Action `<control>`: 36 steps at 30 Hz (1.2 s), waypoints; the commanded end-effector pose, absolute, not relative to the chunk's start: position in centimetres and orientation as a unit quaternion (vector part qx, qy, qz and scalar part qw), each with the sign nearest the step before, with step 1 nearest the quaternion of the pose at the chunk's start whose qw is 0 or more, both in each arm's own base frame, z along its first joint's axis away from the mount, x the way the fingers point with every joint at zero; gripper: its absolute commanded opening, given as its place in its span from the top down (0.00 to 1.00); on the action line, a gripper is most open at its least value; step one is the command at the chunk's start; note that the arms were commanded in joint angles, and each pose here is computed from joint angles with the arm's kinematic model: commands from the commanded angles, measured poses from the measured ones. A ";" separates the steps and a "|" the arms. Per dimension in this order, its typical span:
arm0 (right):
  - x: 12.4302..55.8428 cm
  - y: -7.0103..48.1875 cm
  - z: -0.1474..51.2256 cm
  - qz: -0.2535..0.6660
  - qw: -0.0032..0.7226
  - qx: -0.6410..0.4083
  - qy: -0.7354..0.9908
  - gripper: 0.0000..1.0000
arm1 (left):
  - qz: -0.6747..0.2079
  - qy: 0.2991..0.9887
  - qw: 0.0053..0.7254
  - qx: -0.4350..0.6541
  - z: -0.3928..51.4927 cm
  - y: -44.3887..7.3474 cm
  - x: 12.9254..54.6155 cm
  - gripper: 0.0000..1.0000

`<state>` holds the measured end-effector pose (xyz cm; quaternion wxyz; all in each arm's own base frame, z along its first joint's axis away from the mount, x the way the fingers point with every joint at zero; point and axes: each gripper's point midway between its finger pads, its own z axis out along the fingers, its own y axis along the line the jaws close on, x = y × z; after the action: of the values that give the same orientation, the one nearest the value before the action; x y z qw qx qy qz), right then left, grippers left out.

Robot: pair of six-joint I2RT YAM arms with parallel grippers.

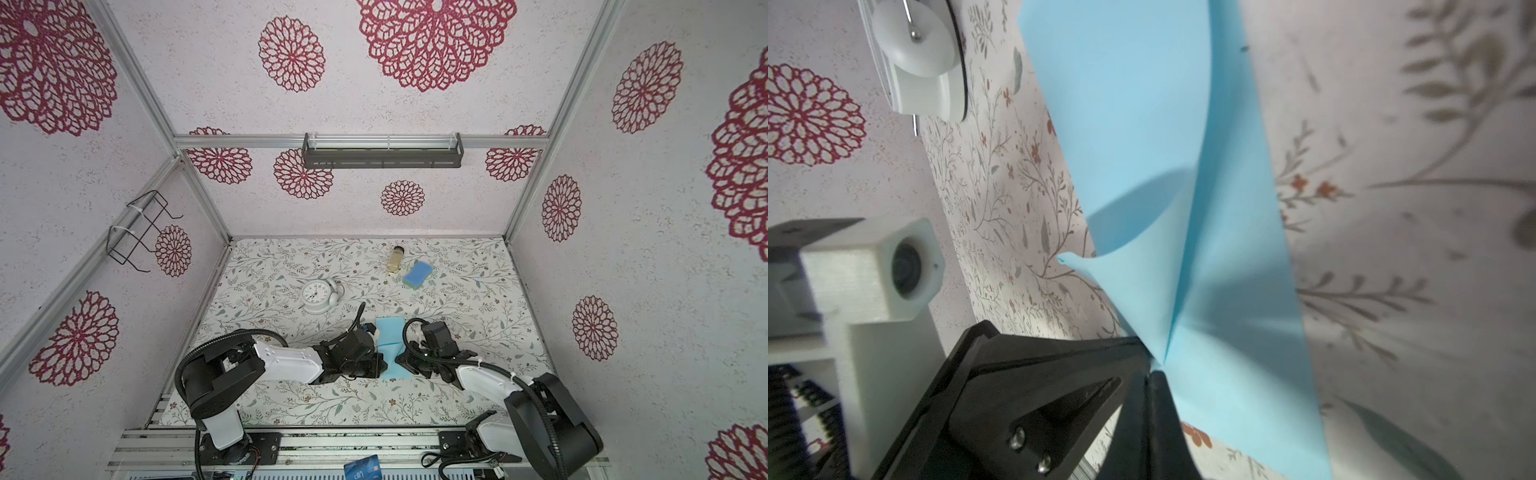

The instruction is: Fold a paper plane with a square sheet of paper (fold left side to right side)

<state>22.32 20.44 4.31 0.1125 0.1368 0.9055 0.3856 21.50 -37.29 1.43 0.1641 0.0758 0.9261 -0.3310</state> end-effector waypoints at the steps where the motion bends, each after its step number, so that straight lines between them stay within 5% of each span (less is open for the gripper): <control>1: 23.1 22.0 5.7 0.403 0.127 0.103 0.900 1.00 | -0.298 0.941 0.143 0.080 -0.8 -36.1 20.3 1.00; 36: 25.5 15.9 -1.3 0.319 0.139 0.197 0.916 1.00 | -0.291 0.943 0.141 0.079 -0.9 -35.6 19.9 1.00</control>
<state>25.52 18.85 1.57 0.1418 0.1582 0.8966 0.3885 21.46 -37.31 1.42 0.1649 0.0762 0.9263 -0.3301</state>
